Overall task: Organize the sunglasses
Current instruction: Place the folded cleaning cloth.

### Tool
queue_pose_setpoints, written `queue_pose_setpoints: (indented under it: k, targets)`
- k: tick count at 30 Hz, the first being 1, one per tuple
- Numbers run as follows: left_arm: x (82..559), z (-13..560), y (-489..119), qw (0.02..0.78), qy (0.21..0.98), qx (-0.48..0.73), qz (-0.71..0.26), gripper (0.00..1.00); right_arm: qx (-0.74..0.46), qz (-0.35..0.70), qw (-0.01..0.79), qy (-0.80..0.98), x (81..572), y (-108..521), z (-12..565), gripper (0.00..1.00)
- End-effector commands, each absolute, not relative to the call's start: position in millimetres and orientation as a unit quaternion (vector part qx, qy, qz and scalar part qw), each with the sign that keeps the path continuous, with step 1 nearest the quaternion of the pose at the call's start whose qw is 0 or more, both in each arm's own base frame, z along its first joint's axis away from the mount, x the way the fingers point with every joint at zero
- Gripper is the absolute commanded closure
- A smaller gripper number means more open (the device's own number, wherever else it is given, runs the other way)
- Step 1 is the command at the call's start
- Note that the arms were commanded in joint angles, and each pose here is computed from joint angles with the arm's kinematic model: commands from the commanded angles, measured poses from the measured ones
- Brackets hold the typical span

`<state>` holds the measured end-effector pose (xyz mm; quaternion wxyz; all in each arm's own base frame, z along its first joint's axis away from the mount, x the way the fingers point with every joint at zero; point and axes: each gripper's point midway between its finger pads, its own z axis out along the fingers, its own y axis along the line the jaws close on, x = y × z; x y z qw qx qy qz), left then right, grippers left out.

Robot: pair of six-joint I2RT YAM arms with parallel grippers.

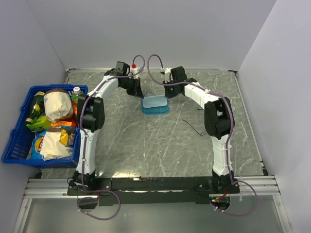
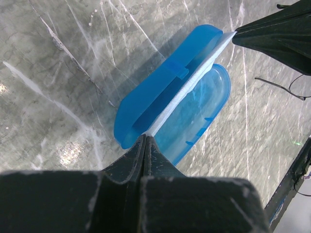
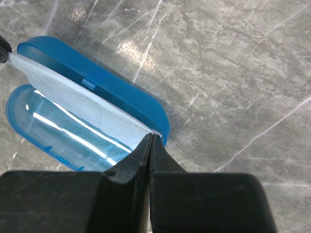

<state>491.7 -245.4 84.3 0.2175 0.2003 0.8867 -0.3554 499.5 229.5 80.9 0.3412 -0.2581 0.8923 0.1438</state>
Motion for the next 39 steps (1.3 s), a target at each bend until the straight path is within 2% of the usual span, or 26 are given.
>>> queue_pose_setpoints:
  k: [1, 39]
  targets:
    - [497, 96, -248, 0.234, 0.88, 0.203, -0.36, 0.99, -0.251, 0.144, 0.361, 0.886, 507, 226, 99, 1.0]
    - [499, 93, -250, 0.235, 0.88, 0.202, -0.36, 0.99, -0.255, 0.133, 0.345, 0.894, 509, 228, 80, 0.97]
